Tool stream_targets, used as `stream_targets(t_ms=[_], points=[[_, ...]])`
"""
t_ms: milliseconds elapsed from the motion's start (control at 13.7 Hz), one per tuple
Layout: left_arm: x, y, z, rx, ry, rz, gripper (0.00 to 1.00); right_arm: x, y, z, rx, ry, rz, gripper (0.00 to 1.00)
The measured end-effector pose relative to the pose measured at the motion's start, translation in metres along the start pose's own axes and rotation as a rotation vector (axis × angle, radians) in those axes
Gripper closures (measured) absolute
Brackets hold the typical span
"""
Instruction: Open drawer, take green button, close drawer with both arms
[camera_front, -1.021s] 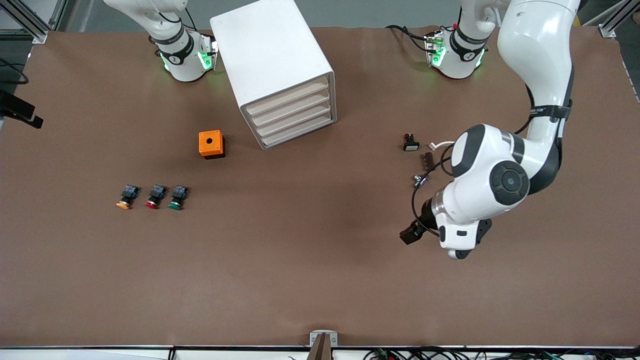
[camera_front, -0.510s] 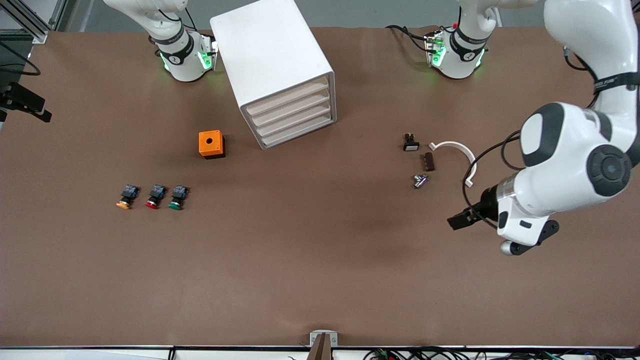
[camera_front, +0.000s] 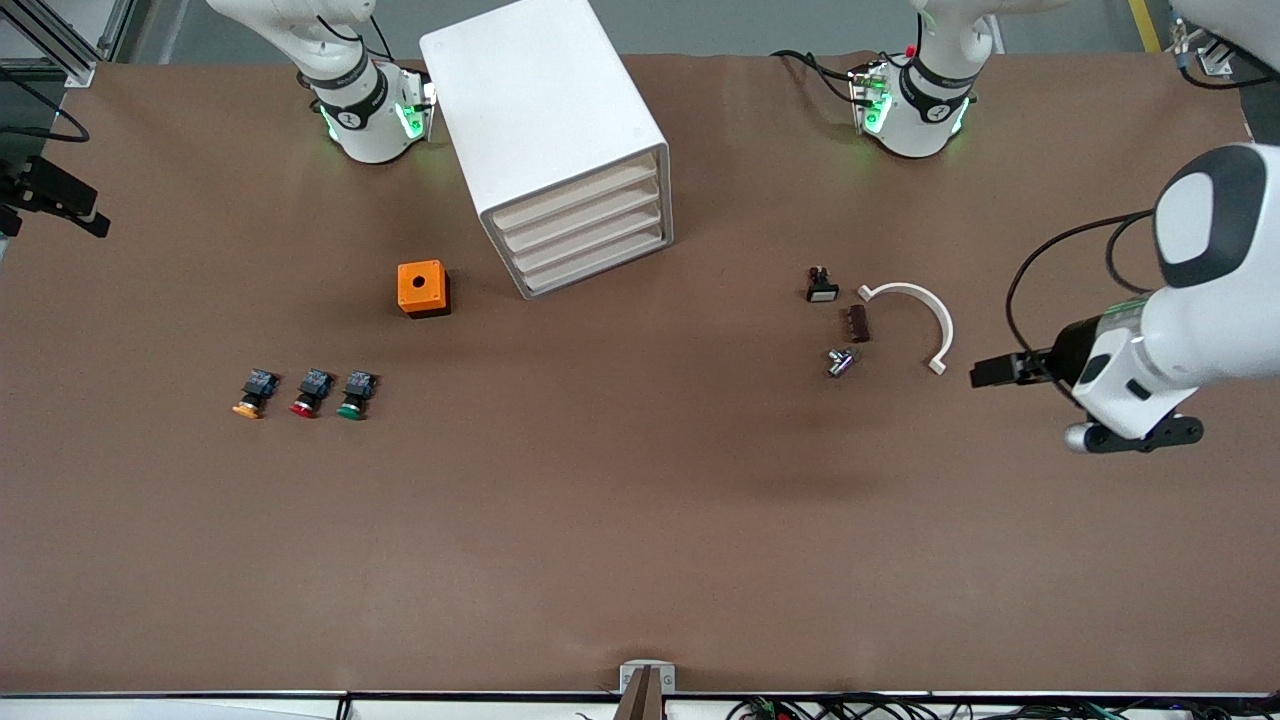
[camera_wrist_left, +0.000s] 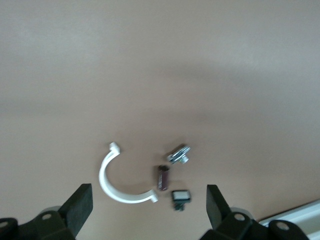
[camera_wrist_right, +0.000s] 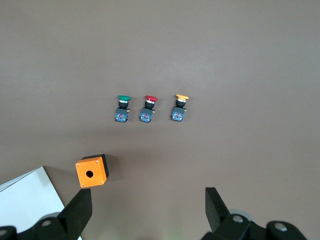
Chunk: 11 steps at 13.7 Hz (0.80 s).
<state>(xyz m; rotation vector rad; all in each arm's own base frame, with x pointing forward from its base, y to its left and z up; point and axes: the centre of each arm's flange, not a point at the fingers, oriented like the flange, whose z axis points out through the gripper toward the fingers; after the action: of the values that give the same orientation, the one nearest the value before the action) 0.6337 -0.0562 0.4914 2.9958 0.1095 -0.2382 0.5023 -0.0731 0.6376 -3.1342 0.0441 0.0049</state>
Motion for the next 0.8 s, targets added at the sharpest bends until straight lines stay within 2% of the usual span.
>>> stream_targets(t_ms=[292,438,802], points=[[-0.056,-0.033,-0.035,0.046,0.036,0.04,0.0,-0.001,-0.001,-0.001,0.0,-0.002,-0.001,0.0],[-0.081,-0.034,-0.045,0.096,0.052,0.05,0.0,-0.002,-0.001,-0.002,0.0,-0.002,-0.002,0.0],[-0.107,-0.027,-0.065,0.122,0.099,0.062,0.0,-0.005,-0.002,-0.005,0.001,-0.004,-0.004,0.0]])
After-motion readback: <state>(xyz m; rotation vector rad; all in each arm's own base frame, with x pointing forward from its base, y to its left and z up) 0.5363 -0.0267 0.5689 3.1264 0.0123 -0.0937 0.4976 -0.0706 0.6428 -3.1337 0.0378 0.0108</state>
